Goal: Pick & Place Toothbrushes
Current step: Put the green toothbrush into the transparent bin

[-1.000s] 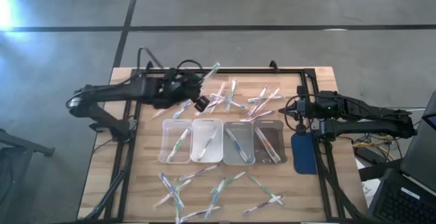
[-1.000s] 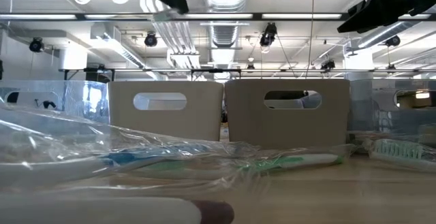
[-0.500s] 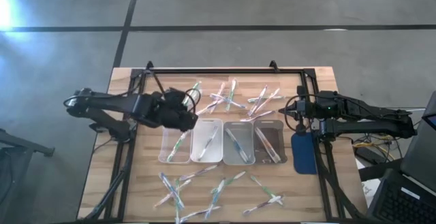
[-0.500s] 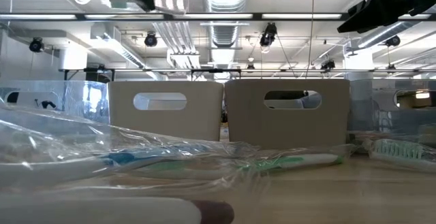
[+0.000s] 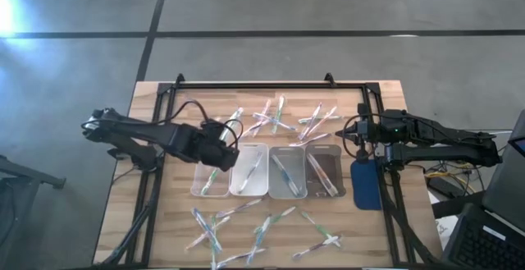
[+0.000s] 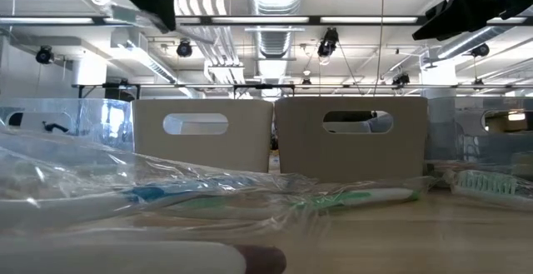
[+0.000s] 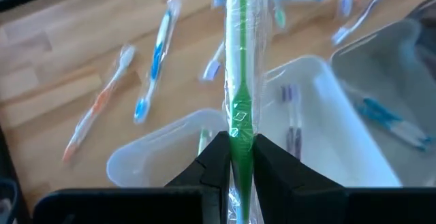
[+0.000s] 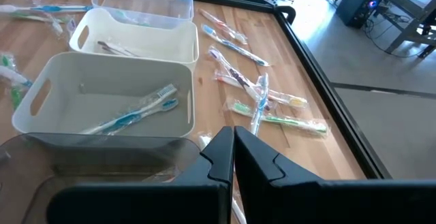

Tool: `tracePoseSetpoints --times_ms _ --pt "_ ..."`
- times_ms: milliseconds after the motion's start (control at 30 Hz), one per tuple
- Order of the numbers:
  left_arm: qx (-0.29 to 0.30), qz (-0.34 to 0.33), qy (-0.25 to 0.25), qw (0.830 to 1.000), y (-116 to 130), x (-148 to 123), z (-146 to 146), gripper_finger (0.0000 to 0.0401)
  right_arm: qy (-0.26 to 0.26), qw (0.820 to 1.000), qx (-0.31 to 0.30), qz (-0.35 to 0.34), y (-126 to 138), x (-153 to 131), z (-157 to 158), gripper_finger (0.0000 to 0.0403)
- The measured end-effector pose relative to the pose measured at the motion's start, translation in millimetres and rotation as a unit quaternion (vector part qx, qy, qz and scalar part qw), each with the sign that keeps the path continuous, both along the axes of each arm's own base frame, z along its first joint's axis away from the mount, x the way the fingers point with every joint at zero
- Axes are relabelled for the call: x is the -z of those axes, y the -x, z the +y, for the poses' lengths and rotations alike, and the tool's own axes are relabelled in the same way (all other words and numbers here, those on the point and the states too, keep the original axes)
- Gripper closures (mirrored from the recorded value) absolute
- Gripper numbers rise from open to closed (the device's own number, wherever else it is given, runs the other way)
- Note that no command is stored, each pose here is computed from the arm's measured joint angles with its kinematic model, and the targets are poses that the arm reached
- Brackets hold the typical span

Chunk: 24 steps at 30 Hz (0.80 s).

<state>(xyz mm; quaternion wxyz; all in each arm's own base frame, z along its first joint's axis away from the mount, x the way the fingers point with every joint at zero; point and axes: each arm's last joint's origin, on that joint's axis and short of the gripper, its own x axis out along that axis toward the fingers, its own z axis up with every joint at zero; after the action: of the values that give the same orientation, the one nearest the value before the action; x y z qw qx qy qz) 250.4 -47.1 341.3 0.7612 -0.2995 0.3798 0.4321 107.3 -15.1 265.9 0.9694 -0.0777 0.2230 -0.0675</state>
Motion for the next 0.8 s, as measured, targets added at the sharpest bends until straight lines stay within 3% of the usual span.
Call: tracePoseSetpoints --times_ms 467,800 --pt "0.019 0.073 0.015 0.997 12 45 -19 0.035 0.0 1.0 0.0 0.0 0 0 0 0.0394" --pt "0.014 0.074 0.035 0.997 15 75 -28 0.035 0.0 1.0 0.0 0.0 0 0 0 0.0394"
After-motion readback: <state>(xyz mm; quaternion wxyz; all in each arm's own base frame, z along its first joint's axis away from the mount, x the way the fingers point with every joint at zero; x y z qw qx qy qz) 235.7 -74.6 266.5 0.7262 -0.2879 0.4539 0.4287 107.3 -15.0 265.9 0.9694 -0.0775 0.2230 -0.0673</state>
